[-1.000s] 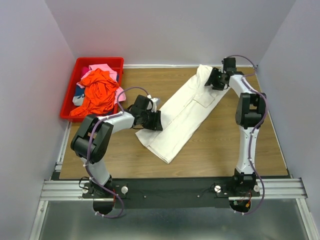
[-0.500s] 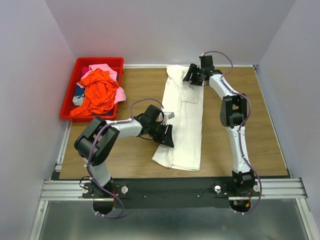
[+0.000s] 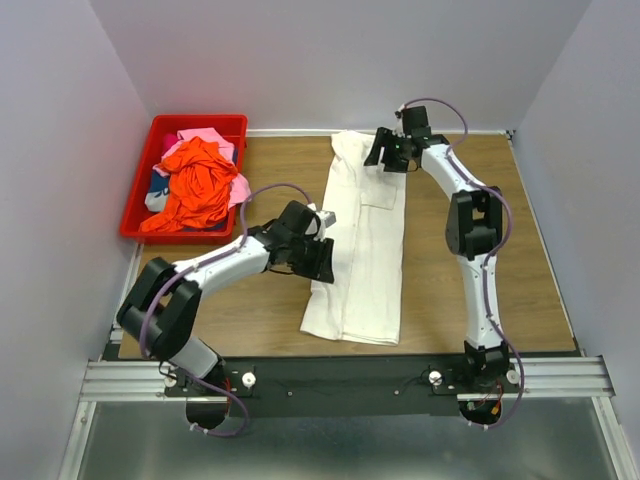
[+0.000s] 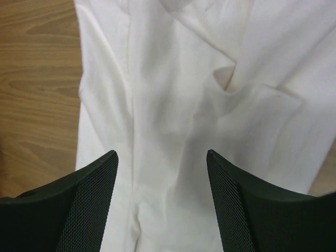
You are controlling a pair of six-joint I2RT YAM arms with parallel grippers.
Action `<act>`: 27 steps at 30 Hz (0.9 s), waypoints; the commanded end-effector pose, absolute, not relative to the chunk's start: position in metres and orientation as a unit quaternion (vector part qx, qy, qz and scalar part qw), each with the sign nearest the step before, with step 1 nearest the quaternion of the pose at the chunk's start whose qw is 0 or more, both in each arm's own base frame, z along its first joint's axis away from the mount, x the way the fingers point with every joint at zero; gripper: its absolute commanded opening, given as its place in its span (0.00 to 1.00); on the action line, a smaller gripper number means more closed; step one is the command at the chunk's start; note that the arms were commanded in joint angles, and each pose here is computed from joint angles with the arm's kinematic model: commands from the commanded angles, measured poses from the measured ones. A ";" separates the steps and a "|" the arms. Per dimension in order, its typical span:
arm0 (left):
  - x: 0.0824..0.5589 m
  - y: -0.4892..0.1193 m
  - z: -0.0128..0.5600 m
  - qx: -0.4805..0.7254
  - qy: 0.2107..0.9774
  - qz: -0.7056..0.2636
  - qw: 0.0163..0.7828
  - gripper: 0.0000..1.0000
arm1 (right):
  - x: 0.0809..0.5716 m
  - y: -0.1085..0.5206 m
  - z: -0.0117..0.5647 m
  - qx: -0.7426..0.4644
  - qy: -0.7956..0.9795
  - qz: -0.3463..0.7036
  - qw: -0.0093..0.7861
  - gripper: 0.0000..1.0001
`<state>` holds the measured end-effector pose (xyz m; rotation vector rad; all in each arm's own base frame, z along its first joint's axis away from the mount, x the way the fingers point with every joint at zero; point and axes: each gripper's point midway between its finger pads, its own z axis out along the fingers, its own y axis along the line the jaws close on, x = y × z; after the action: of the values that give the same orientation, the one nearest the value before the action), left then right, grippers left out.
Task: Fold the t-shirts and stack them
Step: Fold the tshirt
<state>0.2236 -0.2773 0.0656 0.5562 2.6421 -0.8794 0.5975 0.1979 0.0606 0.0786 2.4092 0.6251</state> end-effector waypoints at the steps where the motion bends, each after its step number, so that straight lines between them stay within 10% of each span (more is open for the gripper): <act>1: 0.233 -0.253 0.090 0.168 0.932 -0.247 0.204 0.54 | 0.566 0.202 0.135 -0.009 0.905 0.250 0.343 0.75; 27: 0.146 -0.220 0.050 0.113 0.945 -0.276 0.135 0.51 | 0.146 0.179 0.062 0.079 0.977 0.185 0.065 0.68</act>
<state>0.1529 -0.2129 0.0486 0.3571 2.7408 -0.7458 0.1751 0.1868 0.0702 0.1020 2.8962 0.6095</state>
